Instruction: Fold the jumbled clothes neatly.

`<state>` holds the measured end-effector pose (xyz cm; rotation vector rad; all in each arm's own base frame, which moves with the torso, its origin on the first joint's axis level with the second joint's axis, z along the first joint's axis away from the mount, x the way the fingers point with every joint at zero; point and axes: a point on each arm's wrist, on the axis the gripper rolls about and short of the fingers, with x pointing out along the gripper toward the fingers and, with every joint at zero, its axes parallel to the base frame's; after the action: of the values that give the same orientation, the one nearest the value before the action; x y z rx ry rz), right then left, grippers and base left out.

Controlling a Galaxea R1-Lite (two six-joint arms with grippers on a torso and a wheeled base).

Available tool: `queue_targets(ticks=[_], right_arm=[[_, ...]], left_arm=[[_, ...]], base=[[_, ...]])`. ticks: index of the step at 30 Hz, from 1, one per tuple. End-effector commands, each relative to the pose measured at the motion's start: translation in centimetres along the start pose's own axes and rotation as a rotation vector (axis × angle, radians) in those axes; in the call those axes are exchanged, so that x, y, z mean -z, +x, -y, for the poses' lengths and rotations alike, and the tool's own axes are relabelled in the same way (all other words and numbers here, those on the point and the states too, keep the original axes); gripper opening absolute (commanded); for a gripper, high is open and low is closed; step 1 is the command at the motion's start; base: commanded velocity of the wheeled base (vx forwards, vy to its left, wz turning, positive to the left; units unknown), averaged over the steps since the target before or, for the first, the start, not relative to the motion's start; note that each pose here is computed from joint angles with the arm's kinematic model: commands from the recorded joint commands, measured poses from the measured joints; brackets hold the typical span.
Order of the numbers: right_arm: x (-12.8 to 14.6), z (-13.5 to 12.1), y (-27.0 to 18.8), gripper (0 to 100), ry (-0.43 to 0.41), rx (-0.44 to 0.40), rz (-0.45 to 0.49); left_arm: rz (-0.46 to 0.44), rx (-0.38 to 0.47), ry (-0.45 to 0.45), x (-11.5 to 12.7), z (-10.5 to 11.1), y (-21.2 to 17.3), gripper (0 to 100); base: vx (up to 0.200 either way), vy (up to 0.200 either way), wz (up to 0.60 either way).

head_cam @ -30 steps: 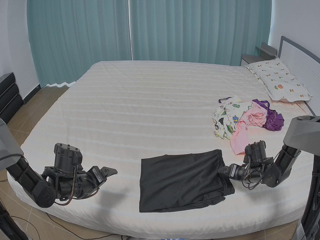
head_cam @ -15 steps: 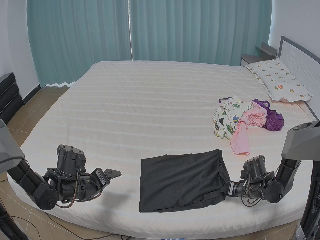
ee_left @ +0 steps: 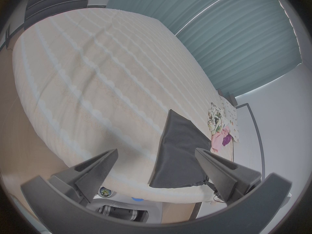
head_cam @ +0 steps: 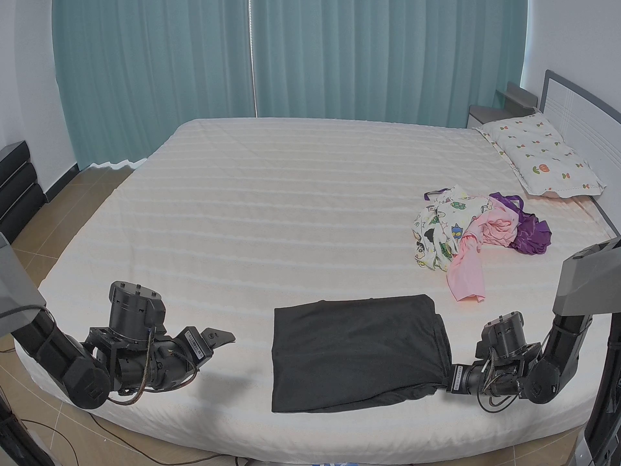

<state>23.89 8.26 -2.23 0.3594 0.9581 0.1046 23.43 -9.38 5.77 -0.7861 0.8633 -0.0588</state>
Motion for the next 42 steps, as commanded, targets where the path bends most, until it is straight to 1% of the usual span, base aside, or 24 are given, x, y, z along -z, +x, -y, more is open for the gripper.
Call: queue_targets(ticks=[1,13,21,22,26,29,31,33,40,42], right_arm=[[0.2,0.3,-0.2,0,0.001,0.007,-0.003],[0.4,1.4,-1.3,0,0.021,0.029,-0.008],[0.8,1.4,-1.3,0,0.007,0.031,-0.028],[0.7,1.3,-1.2,100,0.005,0.028,-0.025],[0.7,1.2,-1.0,100,0.006,0.021,-0.024],[0.4,0.9,-1.1,100,0.007,-0.001,-0.001],[-0.1,0.6,-1.1,100,0.006,-0.027,0.049],[-0.3,0.6,-1.1,100,0.008,-0.034,0.063],[-1.3,0.0,-1.8,100,0.097,-0.088,0.149],[-1.5,0.0,-1.9,100,0.122,-0.091,0.162]], left_arm=[[0.000,0.000,-0.001,0.0,0.0,0.0,100],[-0.003,0.002,0.004,0.1,0.1,0.0,100],[-0.007,0.004,0.008,0.2,0.2,0.0,100],[-0.007,0.004,0.008,0.2,0.2,0.1,100],[-0.008,0.003,0.008,0.2,0.2,0.3,100],[-0.008,0.003,0.008,0.2,0.2,0.4,100],[-0.007,0.004,0.008,0.1,0.3,0.4,100],[-0.006,0.006,0.008,0.1,0.3,0.3,100],[-0.008,-0.002,0.009,0.3,0.0,0.0,100],[-0.006,0.000,0.009,0.3,0.0,-0.2,100]], base=[[0.000,0.000,0.00],[0.000,0.000,0.00],[0.000,0.000,0.00],[0.000,0.000,0.00],[0.000,0.000,0.00],[0.000,0.000,0.00],[0.000,0.000,0.00],[0.000,0.000,0.00],[0.000,0.000,0.00],[0.000,0.000,0.00]])
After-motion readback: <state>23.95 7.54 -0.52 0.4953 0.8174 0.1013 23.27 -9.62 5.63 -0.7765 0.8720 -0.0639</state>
